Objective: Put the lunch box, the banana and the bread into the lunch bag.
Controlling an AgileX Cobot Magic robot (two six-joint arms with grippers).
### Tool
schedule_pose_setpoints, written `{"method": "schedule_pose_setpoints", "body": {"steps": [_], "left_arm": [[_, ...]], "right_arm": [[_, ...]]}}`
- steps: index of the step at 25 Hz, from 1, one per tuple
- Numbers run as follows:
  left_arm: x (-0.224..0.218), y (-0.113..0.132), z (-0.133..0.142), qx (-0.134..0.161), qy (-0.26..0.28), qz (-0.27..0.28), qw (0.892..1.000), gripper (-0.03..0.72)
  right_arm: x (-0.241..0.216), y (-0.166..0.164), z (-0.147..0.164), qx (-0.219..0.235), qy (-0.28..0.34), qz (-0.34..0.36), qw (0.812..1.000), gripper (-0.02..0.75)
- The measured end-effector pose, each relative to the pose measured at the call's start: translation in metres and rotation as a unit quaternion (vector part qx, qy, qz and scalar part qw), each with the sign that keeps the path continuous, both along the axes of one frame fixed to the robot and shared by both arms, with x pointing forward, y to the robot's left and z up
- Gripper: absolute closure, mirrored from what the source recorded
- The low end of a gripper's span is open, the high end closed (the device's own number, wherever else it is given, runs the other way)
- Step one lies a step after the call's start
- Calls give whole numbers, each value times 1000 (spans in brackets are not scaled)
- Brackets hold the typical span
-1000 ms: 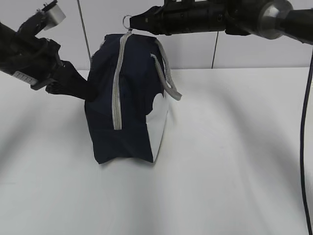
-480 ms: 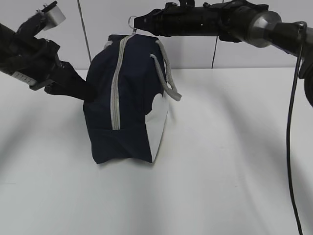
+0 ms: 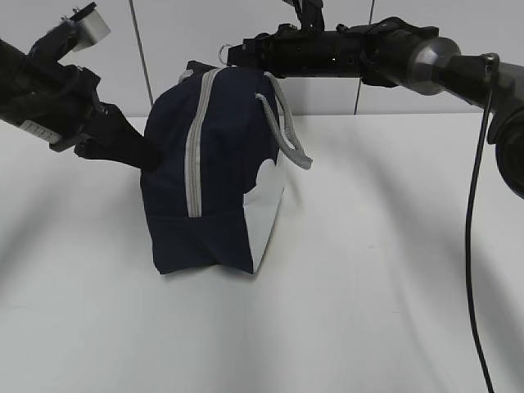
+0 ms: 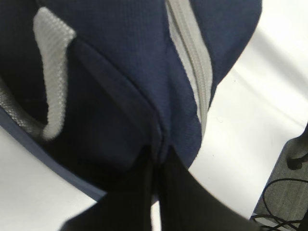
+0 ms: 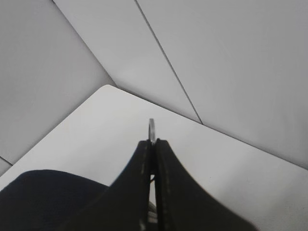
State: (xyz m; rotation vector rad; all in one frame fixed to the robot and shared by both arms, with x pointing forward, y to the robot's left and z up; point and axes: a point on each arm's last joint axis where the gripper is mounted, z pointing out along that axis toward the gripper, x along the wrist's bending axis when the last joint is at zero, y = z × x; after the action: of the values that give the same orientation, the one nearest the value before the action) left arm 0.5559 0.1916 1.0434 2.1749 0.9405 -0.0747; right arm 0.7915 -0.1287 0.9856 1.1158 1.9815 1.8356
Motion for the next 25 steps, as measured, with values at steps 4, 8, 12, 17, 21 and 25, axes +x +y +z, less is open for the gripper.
{"method": "schedule_pose_setpoints", "body": {"steps": [4,8,12,17,21,25], "left_arm": [[0,0,0,2,1,-2,1000,686],[0,-1,0,-7,9,7,1000,672],[1,3,4,-18,26,39,999,557],[1,25,28,-34,5,86,996,367],[5,44,53,-80,-39,165,982,339],[22,47,63,-126,-62,217,966,337]], "right_arm": [[-2,1,1,8,8,11,1000,754],[-4,4,5,9,5,36,999,754],[-7,3,17,-18,0,63,998,754],[-9,2,21,-25,17,71,997,754],[-9,3,21,-25,21,74,997,754],[-10,3,20,-25,24,79,996,754]]}}
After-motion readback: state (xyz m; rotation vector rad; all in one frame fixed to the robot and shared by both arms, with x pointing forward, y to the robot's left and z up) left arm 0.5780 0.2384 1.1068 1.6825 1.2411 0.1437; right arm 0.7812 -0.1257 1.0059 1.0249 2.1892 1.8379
